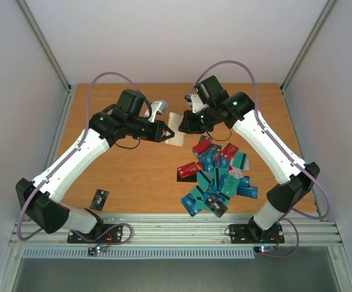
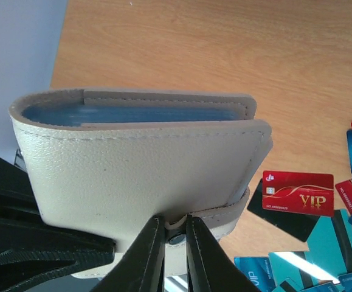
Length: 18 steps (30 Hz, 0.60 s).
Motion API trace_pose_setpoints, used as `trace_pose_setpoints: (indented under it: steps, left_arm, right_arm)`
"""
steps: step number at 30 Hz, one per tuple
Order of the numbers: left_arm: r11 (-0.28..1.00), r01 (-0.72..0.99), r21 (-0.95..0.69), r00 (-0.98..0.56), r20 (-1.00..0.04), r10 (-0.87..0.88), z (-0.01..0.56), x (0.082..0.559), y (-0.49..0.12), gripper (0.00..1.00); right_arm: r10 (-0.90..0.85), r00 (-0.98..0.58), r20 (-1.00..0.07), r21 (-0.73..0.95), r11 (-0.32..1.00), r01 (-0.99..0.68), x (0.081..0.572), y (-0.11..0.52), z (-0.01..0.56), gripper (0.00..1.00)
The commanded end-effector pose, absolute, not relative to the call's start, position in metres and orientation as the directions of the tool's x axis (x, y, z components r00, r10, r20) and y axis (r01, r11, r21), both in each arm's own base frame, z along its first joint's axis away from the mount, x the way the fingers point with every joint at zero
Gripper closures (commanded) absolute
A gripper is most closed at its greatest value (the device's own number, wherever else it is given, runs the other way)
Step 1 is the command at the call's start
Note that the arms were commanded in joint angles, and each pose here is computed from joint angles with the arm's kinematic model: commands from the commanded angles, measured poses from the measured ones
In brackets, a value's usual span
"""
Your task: Put the credit cards into the card holder
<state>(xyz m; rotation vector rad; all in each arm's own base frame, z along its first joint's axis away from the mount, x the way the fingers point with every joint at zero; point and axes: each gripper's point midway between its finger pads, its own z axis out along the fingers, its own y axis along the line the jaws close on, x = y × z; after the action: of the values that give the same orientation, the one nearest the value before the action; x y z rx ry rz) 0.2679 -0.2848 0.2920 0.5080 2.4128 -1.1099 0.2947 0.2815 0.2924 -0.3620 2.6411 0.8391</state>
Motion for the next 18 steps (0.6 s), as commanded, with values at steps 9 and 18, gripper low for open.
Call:
trace_pose_setpoints:
  steps: [9,18]
  left_arm:
    - [0.569,0.571,-0.592,-0.78,-0.607,0.152,0.322,0.274,-0.294,1.0]
    - [0.576,0.586,-0.569,-0.774,-0.604,0.19,0.314,0.268,-0.299,1.0]
  right_arm:
    - [-0.153,-0.924,-0.351,0.443,0.842,-0.308,0.293,0.271,0.27,0.99]
    - [-0.136,-0.923,-0.361,0.548,0.769,-0.328,0.288,0.29,0.292,0.6]
